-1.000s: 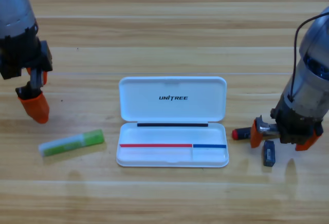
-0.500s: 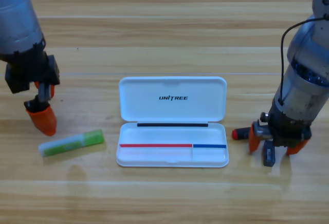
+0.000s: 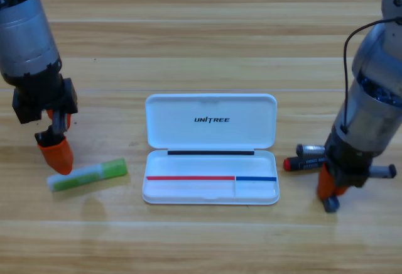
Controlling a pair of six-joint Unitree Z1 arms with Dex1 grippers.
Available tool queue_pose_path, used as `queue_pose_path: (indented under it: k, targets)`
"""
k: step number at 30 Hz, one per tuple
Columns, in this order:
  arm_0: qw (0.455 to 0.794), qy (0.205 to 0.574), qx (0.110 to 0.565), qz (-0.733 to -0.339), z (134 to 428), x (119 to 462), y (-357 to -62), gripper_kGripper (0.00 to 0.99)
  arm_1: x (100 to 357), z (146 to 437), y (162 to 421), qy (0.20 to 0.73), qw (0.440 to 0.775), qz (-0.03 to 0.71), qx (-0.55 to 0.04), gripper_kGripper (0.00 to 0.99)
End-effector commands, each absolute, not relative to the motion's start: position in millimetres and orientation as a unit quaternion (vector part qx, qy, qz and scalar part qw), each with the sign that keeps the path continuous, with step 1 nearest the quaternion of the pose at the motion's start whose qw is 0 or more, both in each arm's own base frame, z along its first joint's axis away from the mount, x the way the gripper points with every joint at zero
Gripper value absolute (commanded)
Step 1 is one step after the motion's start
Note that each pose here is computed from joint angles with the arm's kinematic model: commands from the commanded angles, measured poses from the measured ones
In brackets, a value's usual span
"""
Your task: Clean up eraser and pencils
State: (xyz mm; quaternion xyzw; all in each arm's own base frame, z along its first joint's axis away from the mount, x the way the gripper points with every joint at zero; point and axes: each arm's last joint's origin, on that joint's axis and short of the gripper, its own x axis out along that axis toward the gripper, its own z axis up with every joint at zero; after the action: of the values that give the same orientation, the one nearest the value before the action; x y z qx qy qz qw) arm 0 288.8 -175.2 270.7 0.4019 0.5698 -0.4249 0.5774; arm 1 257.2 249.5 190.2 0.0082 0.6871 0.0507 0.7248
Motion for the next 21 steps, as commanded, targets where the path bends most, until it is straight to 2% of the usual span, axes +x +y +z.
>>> queue_pose_path:
  k: [1, 4, 7, 14, 18, 21]
  targets:
    - [0.567, 0.585, 0.392, -0.427, 245, 298, -176, 0.923, 239, 237, 231, 0.673, 0.726, 0.131, -0.059, 0.0]
    - [0.574, 0.578, 0.393, -0.426, 239, 302, -178, 0.93, 235, 264, 233, 0.616, 0.745, 0.207, -0.149, 0.0]
    - [0.572, 0.58, 0.395, -0.425, 230, 307, -181, 0.933, 236, 271, 242, 0.576, 0.729, 0.286, -0.236, 0.0]
    - [0.568, 0.585, 0.4, -0.418, 208, 309, -181, 0.933, 239, 255, 269, 0.502, 0.598, 0.472, -0.41, 0.0]
    - [0.569, 0.584, 0.404, -0.414, 200, 308, -179, 0.933, 247, 249, 293, 0.456, 0.546, 0.505, -0.489, 0.0]
    - [0.568, 0.585, 0.406, -0.414, 195, 307, -179, 0.933, 253, 242, 309, 0.435, 0.518, 0.515, -0.526, 0.0]
